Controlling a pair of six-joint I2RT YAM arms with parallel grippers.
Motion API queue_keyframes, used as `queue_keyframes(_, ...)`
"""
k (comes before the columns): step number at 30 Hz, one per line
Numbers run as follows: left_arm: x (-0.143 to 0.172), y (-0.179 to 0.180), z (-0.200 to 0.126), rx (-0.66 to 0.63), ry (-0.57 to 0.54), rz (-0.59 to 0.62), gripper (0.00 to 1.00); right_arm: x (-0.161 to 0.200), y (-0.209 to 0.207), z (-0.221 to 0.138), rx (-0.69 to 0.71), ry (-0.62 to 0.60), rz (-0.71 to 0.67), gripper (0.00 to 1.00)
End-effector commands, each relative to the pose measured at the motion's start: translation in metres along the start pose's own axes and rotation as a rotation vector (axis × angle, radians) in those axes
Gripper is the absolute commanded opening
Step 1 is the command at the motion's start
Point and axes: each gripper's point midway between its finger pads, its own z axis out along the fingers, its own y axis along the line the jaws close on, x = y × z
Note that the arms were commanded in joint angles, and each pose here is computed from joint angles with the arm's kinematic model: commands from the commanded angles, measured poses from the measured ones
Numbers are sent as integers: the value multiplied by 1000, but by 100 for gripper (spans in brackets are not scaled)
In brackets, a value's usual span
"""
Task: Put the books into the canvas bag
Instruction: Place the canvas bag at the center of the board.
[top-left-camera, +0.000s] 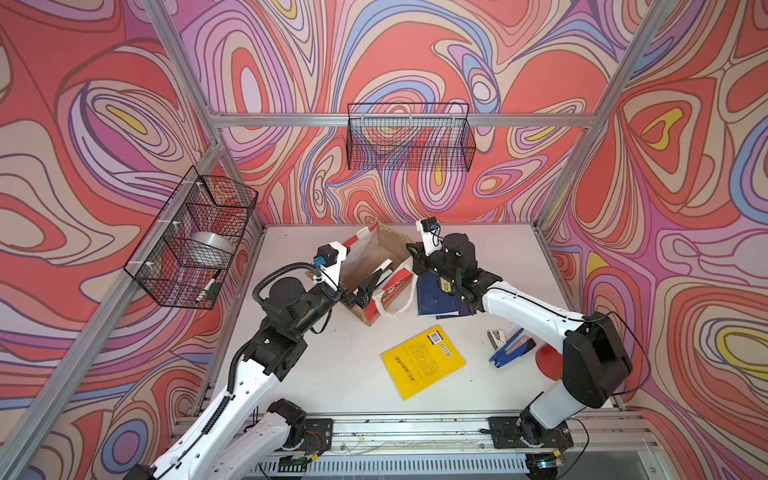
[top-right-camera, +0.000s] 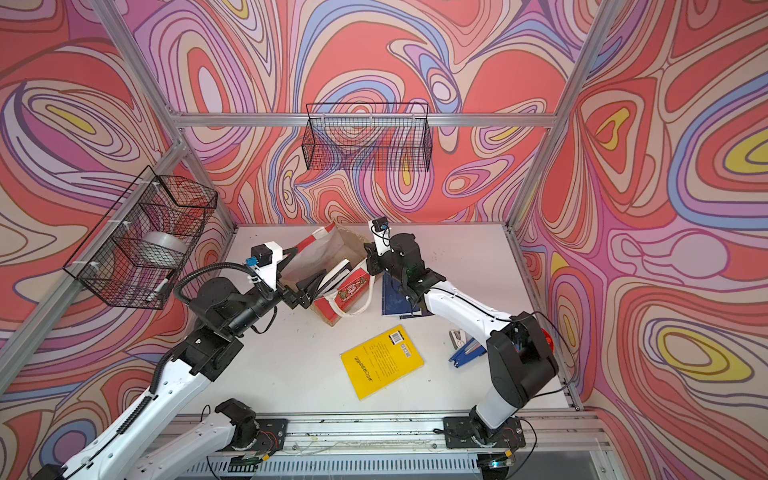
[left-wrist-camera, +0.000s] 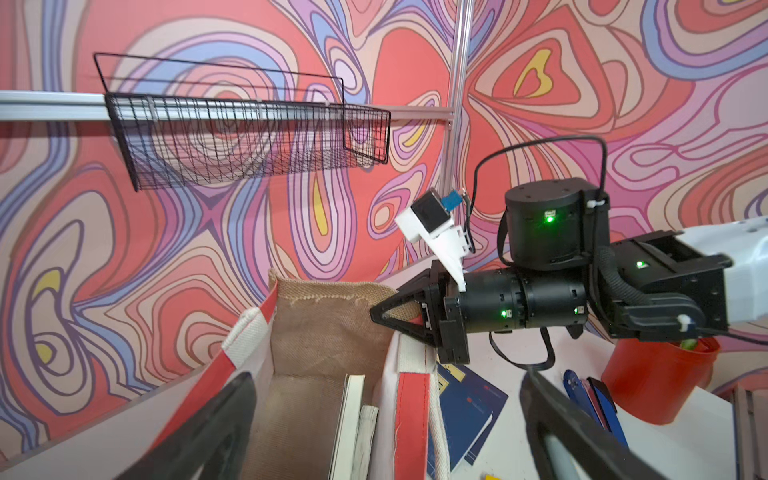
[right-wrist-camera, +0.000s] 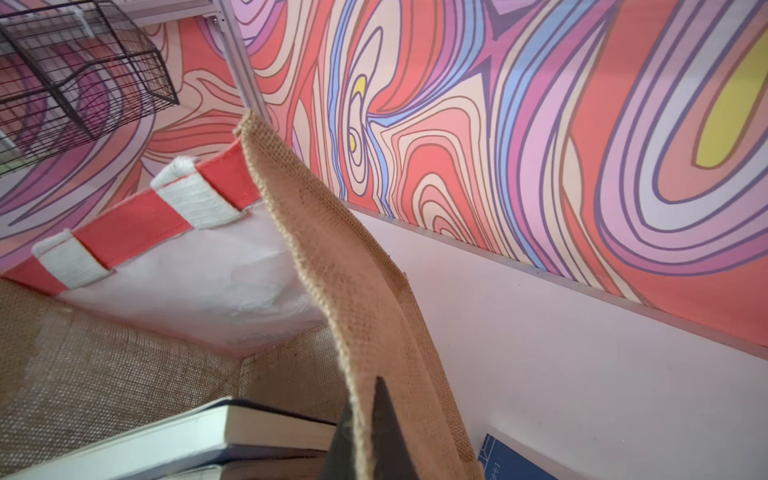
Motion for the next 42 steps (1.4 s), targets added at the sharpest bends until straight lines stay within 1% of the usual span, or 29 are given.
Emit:
queue_keyframes(1,-2,5,-7,-42,30,-13,100,-16,-13,6,79,-13,48,1)
queue_keyframes(4,-3,5,-10,-50,25,-9,100,-8,-20,14,111,15,58,2)
queue_keyframes(5,-3,6,-11,-52,25,-7,100,-5,-21,17,114,28,60,5)
queue_keyframes(7,0,6,-11,-55,35,-8,100,-1,-24,20,119,37,64,19)
queue_keyframes(10,4,7,-10,-56,43,-10,100,3,-27,20,123,37,74,32)
queue_keyframes(15,8,8,-8,-57,54,-12,100,-2,-30,15,117,7,78,49)
queue_keyframes(18,9,8,-7,-55,55,-13,100,-14,-29,9,94,-29,67,57)
queue_keyframes(21,10,8,-6,-55,60,-16,100,-30,-24,-1,63,-77,34,68)
queue_keyframes(24,12,9,-6,-59,64,-19,100,-52,-17,-16,35,-129,-13,80)
queue_keyframes(25,11,10,-6,-66,66,-20,100,-59,-13,-22,22,-145,-29,86)
queue_keyframes(26,12,12,-6,-80,71,-26,100,-63,-11,-28,16,-156,-39,89)
queue_keyframes(28,13,16,-6,-106,95,-40,100,-70,-7,-41,4,-168,-60,98)
queue_keyframes(32,25,16,-8,-112,169,-100,100,-69,-5,-64,7,-133,-66,98)
queue_keyframes(36,48,9,-19,-90,223,-184,100,-46,-6,-94,24,-85,-15,98)
queue_keyframes(38,65,2,-24,-70,259,-248,100,-24,-9,-108,47,-43,32,98)
queue_keyframes(40,85,-8,-31,-50,309,-305,100,6,-12,-123,73,20,88,98)
queue_keyframes(42,106,-19,-38,-49,361,-323,100,38,-14,-140,101,84,141,98)
